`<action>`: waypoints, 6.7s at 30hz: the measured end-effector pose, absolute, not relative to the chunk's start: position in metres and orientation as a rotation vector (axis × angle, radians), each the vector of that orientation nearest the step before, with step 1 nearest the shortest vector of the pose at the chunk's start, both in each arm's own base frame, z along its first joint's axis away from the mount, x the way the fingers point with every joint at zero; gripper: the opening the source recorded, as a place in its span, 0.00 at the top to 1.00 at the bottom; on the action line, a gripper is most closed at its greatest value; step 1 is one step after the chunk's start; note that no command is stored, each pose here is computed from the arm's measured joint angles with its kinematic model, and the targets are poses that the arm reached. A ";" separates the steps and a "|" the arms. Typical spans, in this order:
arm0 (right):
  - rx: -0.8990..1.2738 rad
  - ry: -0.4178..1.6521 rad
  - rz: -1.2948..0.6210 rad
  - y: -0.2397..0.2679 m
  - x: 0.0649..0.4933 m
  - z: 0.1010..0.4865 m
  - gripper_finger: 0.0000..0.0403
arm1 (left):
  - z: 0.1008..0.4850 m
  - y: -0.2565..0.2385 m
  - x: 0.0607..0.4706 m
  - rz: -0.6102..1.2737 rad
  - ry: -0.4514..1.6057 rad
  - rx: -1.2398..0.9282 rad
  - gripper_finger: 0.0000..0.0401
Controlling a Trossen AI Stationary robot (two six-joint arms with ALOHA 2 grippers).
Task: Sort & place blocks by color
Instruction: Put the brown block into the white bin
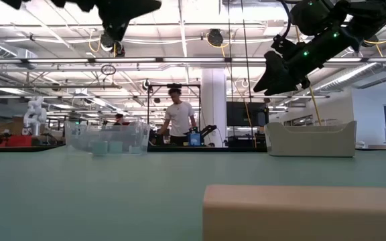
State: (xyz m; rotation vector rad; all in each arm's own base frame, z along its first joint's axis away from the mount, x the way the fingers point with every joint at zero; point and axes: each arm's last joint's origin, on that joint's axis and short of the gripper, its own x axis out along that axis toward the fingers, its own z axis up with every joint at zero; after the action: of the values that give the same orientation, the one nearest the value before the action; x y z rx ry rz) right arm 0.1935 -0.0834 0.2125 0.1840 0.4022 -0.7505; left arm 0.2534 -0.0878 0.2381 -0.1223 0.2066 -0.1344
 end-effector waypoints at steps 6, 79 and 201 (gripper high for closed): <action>0.184 0.402 -0.751 -0.083 0.193 0.212 0.33 | 0.233 -0.118 0.275 -0.199 0.245 -0.052 0.47; 0.184 0.402 -0.750 -0.083 0.193 0.213 0.33 | 0.100 -0.254 0.372 -0.359 0.704 0.096 0.41; 1.017 -0.195 -0.127 -0.021 0.264 0.223 0.90 | 0.303 -0.014 0.363 0.427 0.540 0.179 0.35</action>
State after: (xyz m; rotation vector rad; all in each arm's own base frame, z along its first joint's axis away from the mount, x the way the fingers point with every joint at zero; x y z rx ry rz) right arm 0.2639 -0.0215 0.2226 1.0174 -0.1951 -0.1272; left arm 0.3627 -0.0143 0.3033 0.1792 0.5401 0.4266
